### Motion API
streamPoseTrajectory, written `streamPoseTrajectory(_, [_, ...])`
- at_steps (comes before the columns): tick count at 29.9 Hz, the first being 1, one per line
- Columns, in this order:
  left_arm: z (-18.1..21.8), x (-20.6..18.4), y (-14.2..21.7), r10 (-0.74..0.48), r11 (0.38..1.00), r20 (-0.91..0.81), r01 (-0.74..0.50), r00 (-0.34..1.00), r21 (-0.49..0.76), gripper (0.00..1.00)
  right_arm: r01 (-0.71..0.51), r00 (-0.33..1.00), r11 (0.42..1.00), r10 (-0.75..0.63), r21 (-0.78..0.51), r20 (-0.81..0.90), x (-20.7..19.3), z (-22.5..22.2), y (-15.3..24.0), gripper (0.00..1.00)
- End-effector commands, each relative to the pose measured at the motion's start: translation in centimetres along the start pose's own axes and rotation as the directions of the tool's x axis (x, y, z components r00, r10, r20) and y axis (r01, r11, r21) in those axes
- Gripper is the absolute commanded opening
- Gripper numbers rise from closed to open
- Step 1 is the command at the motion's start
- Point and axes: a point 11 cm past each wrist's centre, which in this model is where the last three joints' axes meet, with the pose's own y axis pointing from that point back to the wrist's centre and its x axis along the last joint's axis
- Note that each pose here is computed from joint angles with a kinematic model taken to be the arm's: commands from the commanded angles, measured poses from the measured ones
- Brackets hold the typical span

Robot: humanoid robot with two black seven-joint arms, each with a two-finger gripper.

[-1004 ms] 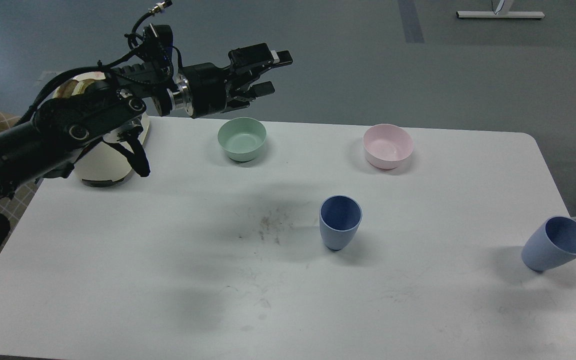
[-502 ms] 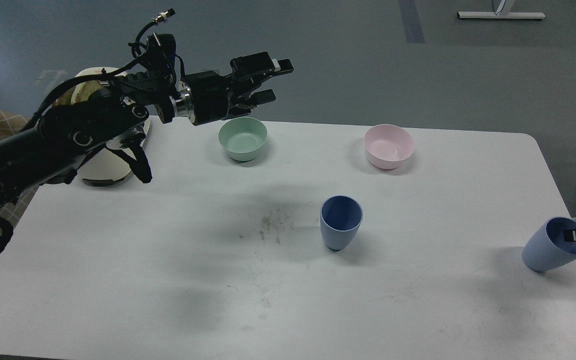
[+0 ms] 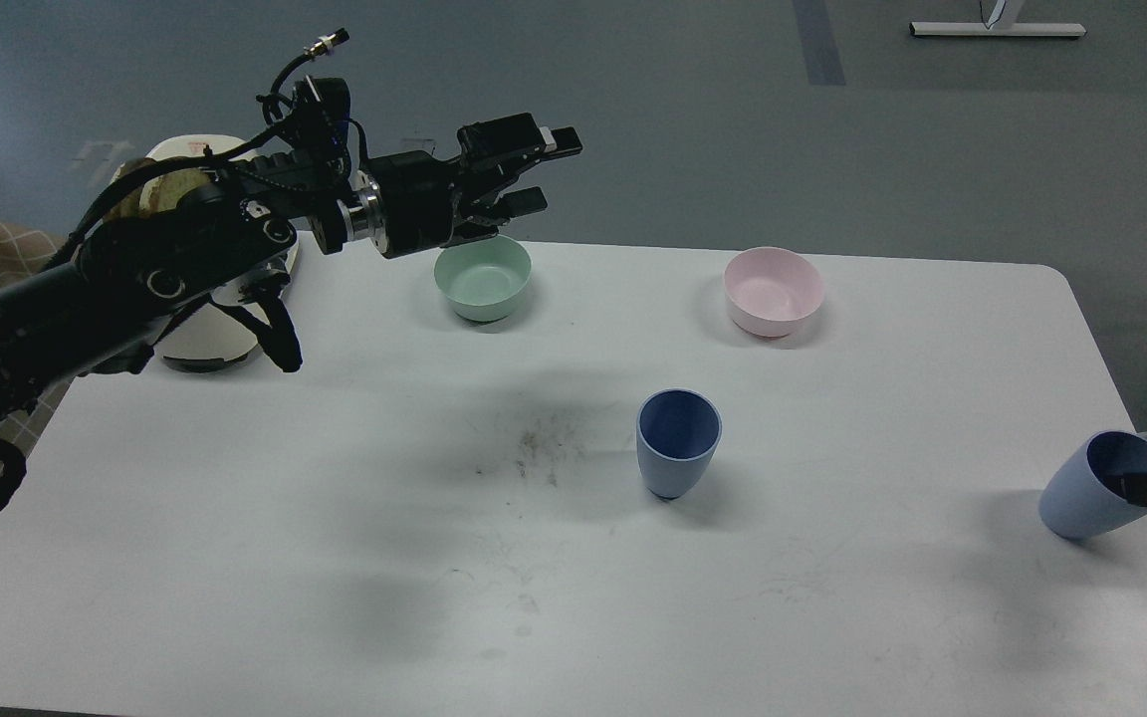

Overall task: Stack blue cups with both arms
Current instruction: 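Grasp the blue cup nearest the right arm with the right gripper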

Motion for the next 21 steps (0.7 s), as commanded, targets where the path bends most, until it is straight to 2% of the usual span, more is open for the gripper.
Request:
streamPoseTrajectory(1, [0.0, 0.0, 0.0, -0.001, 1.0, -0.001, 0.001, 1.0, 0.0, 0.97, -0.013, 1.0, 1.0, 0.013, 0.008, -0.011, 0.3, -0.3, -0.2, 0.0])
streamPoseTrajectory(6, [0.0, -0.1, -0.1, -0.003, 1.0, 0.0, 0.003, 1.0, 0.0, 0.97, -0.037, 0.999, 0.999, 0.038, 0.021, -0.027, 0.5, -0.7, -0.1, 0.0])
streamPoseTrajectory(10, [0.0, -0.1, 0.0, -0.004, 1.0, -0.001, 0.004, 1.0, 0.0, 0.97, -0.072, 0.996, 0.997, 0.073, 0.034, -0.042, 1.5, -1.1, 2.2, 0.0])
streamPoseTrajectory(17, [0.1, -0.1, -0.1, -0.005, 1.0, 0.0, 0.005, 1.0, -0.001, 0.97, -0.139, 0.972, 0.986, 0.153, 0.088, -0.177, 7.2, -5.2, 5.8, 0.0])
streamPoseTrajectory(21, [0.1, -0.3, -0.3, -0.012, 1.0, 0.0, 0.012, 1.0, -0.003, 0.97, -0.208, 0.928, 0.964, 0.248, 0.168, -0.277, 12.4, -10.0, 6.4, 0.0])
